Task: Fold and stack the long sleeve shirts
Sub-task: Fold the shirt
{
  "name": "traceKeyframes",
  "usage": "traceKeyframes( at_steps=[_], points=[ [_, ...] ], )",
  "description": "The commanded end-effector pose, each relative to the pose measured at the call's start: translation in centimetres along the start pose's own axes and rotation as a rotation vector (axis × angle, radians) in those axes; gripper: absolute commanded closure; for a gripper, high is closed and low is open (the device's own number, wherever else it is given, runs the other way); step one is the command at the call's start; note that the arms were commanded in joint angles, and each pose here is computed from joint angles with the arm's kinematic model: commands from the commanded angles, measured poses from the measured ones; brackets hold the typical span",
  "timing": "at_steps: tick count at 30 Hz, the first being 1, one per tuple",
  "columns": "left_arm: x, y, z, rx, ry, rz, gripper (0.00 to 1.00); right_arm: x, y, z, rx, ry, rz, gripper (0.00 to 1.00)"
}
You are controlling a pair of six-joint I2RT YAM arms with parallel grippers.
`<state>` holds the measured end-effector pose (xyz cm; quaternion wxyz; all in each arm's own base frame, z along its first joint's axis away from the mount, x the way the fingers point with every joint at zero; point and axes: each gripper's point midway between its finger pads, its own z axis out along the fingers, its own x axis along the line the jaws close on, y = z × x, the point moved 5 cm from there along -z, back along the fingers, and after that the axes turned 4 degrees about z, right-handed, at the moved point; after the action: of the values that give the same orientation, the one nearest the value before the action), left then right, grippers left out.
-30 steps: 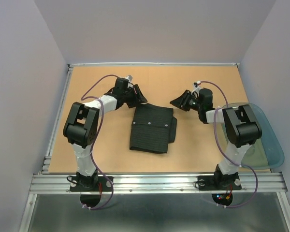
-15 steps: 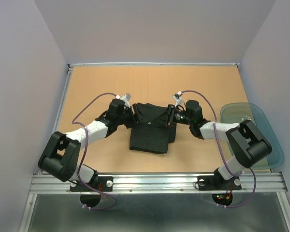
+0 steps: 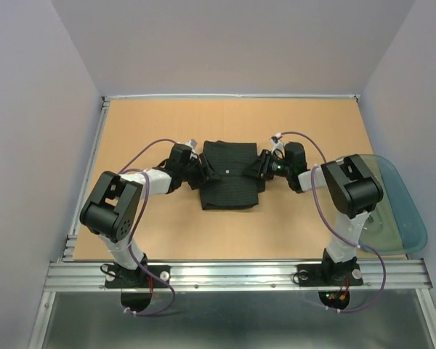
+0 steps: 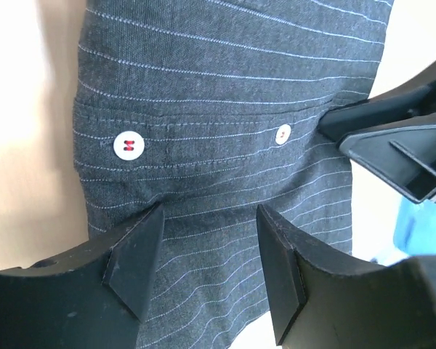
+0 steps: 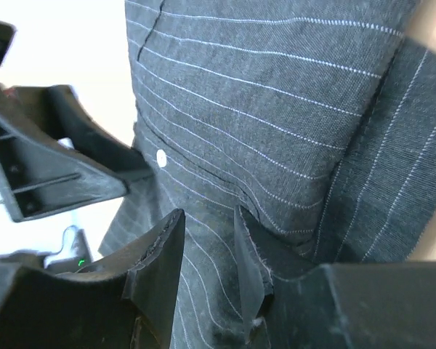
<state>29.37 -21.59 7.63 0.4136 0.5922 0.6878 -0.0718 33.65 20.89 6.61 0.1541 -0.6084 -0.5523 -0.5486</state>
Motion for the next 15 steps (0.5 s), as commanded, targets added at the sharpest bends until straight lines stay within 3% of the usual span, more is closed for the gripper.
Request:
traceKeyframes(
  at_steps=[1,5,9,15],
  points=[
    [-1.5,3.7,-0.9,-0.070,0.027,0.090,0.34,1.1,4.6,0.8,-0.047,-0.016,-0.105,0.60],
    [-4.4,3.7,-3.3,-0.099,-0.053,0.136,0.29,5.3,5.9,-0.8,-0.073,0.069,-0.119,0.60],
    [-6.8,1.3,-4.7,-0.075,-0.123,0.169,0.28,7.7,4.2,-2.7,-0.064,0.111,-0.110,0.60],
    [-7.4,-2.1,-3.1,0.012,-0.154,0.192,0.29,6.6,0.2,-3.9,-0.014,0.094,-0.038,0.60]
  ],
)
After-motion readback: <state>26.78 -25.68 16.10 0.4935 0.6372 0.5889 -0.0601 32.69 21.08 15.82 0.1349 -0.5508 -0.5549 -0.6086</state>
